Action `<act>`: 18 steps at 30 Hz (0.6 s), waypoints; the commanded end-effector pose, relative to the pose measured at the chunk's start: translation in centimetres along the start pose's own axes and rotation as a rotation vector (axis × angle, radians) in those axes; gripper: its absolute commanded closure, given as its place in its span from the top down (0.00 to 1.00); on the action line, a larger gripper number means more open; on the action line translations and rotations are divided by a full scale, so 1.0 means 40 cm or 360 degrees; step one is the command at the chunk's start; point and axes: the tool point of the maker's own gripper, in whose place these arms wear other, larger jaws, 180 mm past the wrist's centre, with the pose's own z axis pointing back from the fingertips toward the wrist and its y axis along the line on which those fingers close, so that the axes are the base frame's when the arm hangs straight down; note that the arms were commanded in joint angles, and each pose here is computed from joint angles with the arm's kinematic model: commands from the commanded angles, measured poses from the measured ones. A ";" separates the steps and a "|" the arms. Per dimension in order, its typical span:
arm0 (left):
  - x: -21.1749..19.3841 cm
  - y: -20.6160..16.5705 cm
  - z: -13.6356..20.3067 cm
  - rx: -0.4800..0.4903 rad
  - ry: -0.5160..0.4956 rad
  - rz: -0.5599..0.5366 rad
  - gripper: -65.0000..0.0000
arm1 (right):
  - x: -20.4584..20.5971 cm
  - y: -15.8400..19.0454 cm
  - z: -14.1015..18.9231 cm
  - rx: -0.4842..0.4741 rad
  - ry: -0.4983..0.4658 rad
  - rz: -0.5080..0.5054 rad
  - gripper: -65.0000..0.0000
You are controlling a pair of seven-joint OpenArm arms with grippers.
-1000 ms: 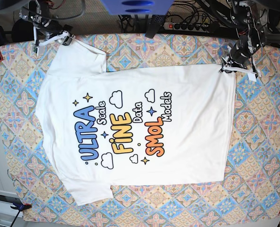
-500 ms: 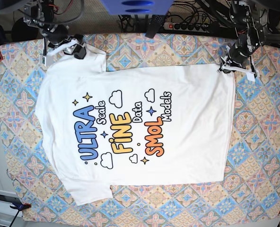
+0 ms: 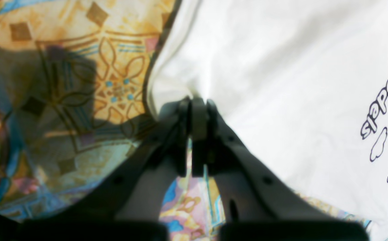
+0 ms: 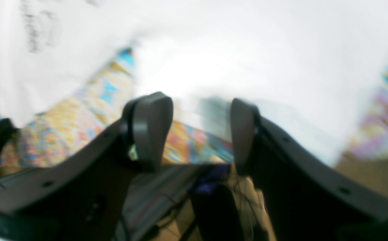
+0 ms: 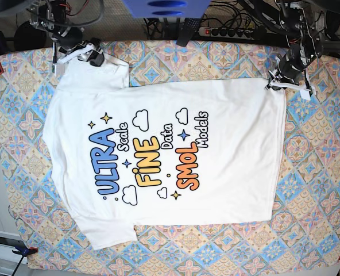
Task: Fold the T-shirt properly
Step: 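Move the right gripper to the other shoulder corner and grasp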
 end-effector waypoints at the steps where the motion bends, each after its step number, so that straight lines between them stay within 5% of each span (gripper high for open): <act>1: 0.018 0.003 0.007 0.0007 -0.0024 -0.0015 0.00 | 0.031 -0.002 0.013 0.0008 -0.0066 0.0008 0.47; 10: 0.016 0.005 0.007 0.0009 -0.0022 -0.0015 0.00 | 0.080 -0.093 0.060 -0.0141 -0.0171 -0.0040 0.47; 18: 0.016 0.005 0.007 0.0009 -0.0022 -0.0015 0.00 | 0.031 -0.150 0.027 -0.0205 -0.0085 -0.0142 0.47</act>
